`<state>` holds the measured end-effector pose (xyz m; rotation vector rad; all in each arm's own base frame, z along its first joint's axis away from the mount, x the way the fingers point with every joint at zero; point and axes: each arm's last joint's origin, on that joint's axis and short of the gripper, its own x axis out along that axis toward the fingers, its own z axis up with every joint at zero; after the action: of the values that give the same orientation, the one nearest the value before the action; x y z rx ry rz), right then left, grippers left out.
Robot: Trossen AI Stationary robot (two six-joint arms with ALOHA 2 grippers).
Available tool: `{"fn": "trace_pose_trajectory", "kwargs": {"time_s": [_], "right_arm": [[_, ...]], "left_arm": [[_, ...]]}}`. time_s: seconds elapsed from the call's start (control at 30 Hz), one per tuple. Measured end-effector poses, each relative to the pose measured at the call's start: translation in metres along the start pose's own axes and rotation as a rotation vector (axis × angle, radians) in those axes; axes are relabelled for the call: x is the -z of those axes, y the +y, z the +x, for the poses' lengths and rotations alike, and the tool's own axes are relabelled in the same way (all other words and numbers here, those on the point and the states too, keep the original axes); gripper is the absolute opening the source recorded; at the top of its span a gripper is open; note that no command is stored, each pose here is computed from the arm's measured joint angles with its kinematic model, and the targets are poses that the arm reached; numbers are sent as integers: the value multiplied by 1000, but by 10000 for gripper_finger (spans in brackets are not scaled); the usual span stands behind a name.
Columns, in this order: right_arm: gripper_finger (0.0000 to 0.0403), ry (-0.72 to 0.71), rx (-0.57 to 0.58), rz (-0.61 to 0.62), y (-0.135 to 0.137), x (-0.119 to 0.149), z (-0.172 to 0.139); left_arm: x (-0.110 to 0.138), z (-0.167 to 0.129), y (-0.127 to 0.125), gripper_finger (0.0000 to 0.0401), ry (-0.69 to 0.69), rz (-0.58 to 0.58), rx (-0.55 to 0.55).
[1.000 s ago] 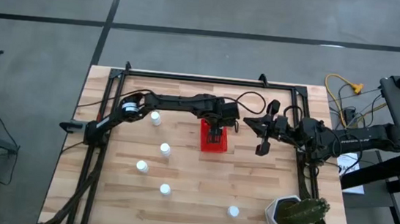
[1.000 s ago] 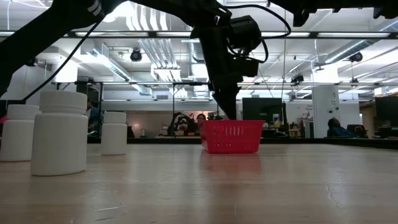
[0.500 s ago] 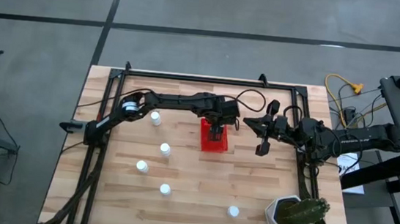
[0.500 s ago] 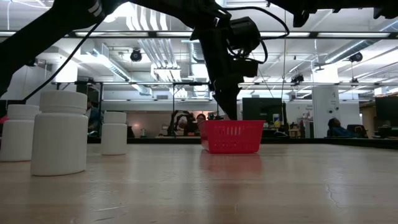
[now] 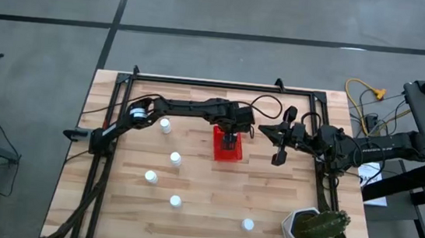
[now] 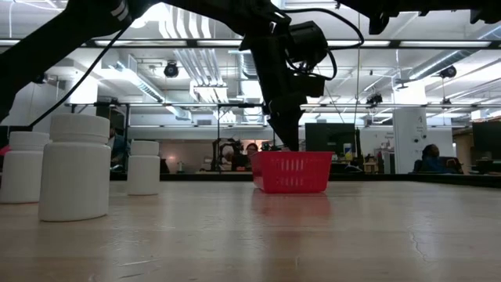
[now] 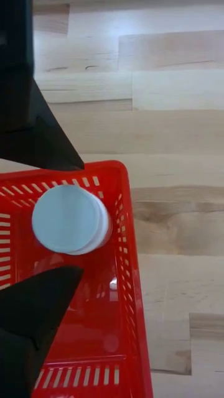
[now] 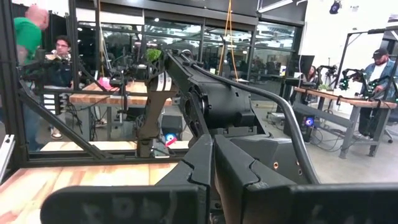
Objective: Pick and place pill bottles into a basket
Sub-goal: Put the top left white medicine bottle into the red bin
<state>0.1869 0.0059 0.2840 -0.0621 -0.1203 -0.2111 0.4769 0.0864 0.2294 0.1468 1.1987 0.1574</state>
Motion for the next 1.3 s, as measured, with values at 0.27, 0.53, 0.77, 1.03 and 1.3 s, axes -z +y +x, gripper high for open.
{"fn": "trace_pose_trajectory", "kwargs": {"time_s": [0.27,0.53,0.77,1.03,1.3], "right_arm": [[9,5,-1,-1,0,1,0],[9,6,-3,16,0,1,0],[9,6,-4,7,0,0,0],[9,5,-23,-1,1,0,0],[9,17,-69,-2,2,1,-1]], "left_arm": [[0,0,0,253,-1,-2,-5],[2,-19,-5,253,11,12,-13],[4,-49,-22,253,9,40,-2],[28,-62,-29,253,73,51,13],[90,-78,-35,253,-42,-34,1]]}}
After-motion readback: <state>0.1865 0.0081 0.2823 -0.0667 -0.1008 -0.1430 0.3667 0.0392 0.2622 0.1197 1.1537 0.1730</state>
